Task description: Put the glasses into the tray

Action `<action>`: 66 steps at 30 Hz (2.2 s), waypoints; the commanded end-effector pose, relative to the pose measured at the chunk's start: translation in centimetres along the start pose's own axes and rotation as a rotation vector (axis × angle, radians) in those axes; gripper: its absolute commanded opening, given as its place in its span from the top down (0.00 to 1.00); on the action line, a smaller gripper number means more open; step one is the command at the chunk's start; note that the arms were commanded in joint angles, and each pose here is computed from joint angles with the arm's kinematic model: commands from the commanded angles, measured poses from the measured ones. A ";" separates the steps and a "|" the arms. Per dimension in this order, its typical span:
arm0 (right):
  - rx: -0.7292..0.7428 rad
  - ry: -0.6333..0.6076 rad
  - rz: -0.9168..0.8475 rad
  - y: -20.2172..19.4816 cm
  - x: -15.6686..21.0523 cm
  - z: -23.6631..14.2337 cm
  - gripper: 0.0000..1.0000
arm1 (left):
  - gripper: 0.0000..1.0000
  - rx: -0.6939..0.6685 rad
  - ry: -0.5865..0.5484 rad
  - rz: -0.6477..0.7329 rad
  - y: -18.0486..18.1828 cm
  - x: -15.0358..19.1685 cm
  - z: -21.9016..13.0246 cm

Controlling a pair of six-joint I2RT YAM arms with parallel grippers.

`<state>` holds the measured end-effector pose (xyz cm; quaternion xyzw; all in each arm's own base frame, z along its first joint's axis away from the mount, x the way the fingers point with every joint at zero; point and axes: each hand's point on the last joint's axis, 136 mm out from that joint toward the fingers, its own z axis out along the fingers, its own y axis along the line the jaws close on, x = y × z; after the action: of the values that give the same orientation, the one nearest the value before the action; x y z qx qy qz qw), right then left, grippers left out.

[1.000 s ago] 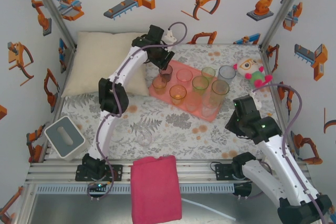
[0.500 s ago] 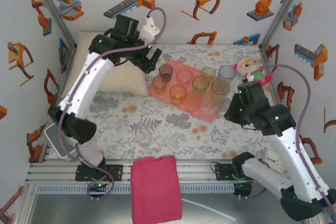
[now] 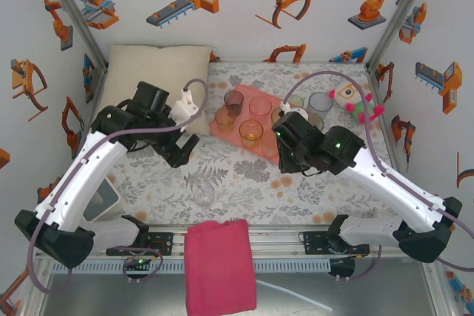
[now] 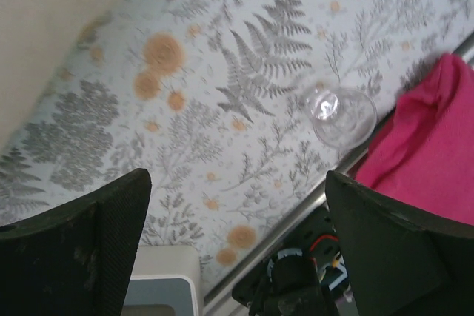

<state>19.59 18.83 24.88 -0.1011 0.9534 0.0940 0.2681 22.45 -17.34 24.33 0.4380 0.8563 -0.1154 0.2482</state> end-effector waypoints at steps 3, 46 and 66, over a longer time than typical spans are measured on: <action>-0.001 -0.138 0.104 -1.5 -1.6 -2.8 0.68 | 0.14 0.115 0.083 0.038 -2.6 3.5 3.1; 0.093 -0.280 0.405 -10.0 4.3 -3.8 0.68 | 0.49 0.176 0.221 0.292 -8.4 6.5 14.3; 0.101 -0.288 0.418 -10.6 4.9 -3.8 0.68 | 0.80 0.153 0.230 0.302 -8.5 6.3 14.4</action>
<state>16.30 7.89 24.50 0.1141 0.9107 0.1278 0.3759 17.26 -23.89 8.44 0.5853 0.7949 -0.0922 0.1303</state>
